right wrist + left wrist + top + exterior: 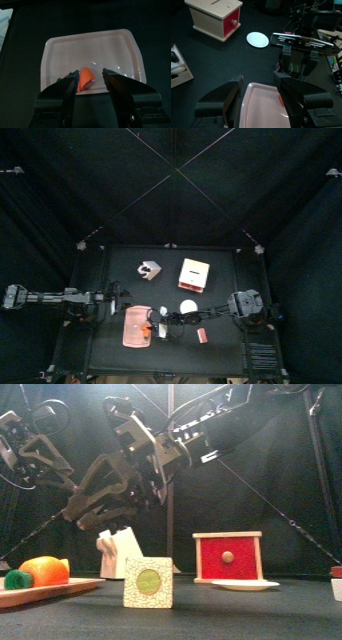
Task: Grab carrot bottom
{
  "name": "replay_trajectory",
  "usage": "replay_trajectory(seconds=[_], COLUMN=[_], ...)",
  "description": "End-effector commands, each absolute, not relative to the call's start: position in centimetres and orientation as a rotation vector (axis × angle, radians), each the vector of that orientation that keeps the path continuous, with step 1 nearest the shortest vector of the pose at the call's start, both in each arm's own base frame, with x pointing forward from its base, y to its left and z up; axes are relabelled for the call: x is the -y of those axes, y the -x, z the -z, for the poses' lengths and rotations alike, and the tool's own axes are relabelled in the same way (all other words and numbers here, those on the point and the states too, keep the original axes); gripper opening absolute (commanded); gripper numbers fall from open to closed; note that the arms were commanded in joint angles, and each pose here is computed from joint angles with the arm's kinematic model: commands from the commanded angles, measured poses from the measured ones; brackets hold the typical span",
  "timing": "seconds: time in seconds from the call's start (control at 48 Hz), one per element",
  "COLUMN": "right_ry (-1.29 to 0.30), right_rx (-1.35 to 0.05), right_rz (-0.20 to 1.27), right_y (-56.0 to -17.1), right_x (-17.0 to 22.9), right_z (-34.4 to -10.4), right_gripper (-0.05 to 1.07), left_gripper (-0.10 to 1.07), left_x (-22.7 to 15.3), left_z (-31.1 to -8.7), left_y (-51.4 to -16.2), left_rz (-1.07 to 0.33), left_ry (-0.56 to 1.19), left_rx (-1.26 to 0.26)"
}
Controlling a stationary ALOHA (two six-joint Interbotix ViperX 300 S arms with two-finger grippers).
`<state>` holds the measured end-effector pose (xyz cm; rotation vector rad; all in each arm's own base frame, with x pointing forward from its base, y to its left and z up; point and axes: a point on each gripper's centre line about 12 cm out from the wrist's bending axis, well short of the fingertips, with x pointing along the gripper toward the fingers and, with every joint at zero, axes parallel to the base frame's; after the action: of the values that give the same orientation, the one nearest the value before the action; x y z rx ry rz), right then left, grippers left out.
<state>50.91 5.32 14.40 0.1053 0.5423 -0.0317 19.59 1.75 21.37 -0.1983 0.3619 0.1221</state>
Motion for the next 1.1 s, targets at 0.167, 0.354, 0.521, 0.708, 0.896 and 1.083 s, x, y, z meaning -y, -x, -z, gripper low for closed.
replay_trajectory(seconds=[0.167,0.354,0.521,0.708,0.896,1.083], right_ry=[-0.111,-0.116,-0.117,-0.119,-0.123,-0.132], right_rx=[-0.53,-0.542,-0.555,-0.564,-0.581,-0.606], right_rz=[-0.003,-0.013,-0.011,-0.005,-0.003,-0.017], right_y=[-52.6,-53.2,-53.3,-53.2,-53.3,-53.4], right_x=[-5.2,-5.2,-5.0,-4.8,-4.5,-4.5], right_z=[-15.4,-14.8,-14.2,-13.8,-13.0,-12.4], right_gripper=[0.8,0.8,0.8,0.8,0.8,0.8], left_gripper=[0.87,0.87,0.87,0.87,0.87,0.87], left_x=[-1.8,-2.3,-2.5,-2.5,-2.5,-2.5], left_z=[-21.7,-22.4,-21.9,-21.9,-21.7,-21.6], left_y=[-19.7,-19.9,-19.7,-19.7,-19.6,-19.6], left_rz=[-0.124,-0.143,-0.153,-0.153,-0.155,-0.155], left_ry=[0.201,0.202,0.205,0.204,0.207,0.207], left_rx=[-0.343,-0.309,-0.32,-0.319,-0.325,-0.328])
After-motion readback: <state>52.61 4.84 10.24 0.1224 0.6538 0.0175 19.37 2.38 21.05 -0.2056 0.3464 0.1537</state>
